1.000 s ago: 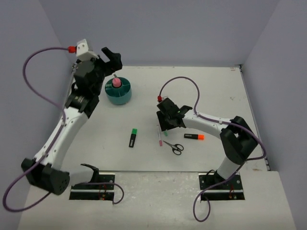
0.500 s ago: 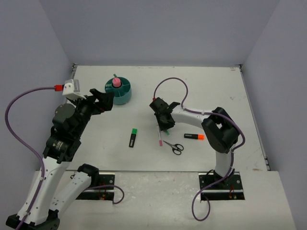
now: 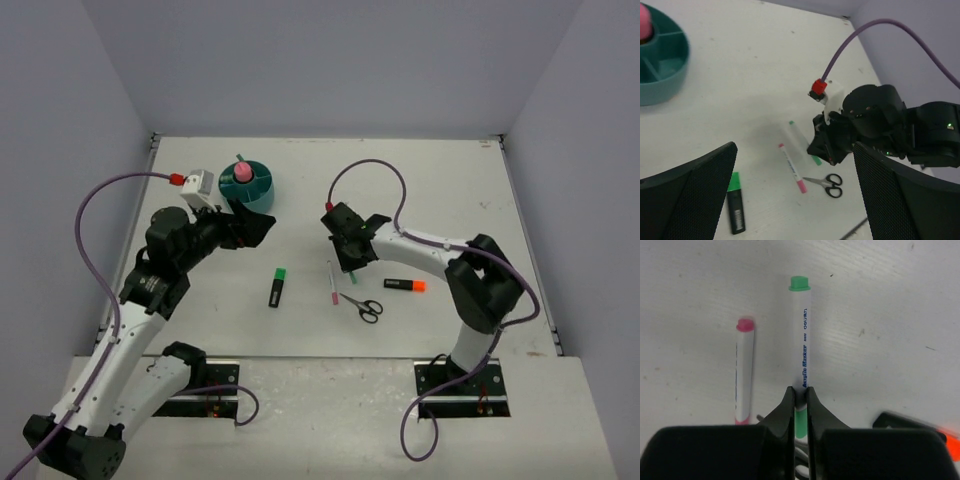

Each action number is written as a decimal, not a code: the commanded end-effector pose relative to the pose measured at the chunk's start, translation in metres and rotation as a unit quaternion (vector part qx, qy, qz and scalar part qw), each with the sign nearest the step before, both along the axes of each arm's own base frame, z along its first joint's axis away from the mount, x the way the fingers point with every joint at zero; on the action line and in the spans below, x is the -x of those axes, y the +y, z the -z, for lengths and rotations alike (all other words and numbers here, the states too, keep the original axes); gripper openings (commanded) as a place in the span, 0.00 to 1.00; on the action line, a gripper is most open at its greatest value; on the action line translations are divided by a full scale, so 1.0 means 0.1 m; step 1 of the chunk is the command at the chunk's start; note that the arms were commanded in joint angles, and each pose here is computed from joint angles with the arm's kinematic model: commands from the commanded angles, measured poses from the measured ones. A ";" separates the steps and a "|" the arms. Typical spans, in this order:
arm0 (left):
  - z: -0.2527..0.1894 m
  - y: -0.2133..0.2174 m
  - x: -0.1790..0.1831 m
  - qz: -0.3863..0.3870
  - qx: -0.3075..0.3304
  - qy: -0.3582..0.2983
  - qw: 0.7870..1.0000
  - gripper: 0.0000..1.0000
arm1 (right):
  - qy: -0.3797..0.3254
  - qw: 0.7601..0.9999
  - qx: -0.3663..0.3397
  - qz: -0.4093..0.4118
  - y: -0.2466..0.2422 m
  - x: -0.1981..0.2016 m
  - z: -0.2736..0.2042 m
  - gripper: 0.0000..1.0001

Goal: Sort the stationery into containers
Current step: Pick up the pen from the center of the board.

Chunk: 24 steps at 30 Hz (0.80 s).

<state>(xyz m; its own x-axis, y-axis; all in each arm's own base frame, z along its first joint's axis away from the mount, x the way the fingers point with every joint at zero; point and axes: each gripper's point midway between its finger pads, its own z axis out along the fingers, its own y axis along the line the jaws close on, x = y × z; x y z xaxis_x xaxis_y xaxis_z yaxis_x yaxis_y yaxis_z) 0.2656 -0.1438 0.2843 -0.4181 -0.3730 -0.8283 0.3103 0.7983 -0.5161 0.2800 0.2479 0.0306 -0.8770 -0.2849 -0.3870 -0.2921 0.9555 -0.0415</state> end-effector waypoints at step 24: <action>-0.22 -1.69 0.52 0.353 0.192 -0.017 0.916 0.48 | -0.152 0.842 -0.437 -0.278 0.44 1.21 -2.48 0.00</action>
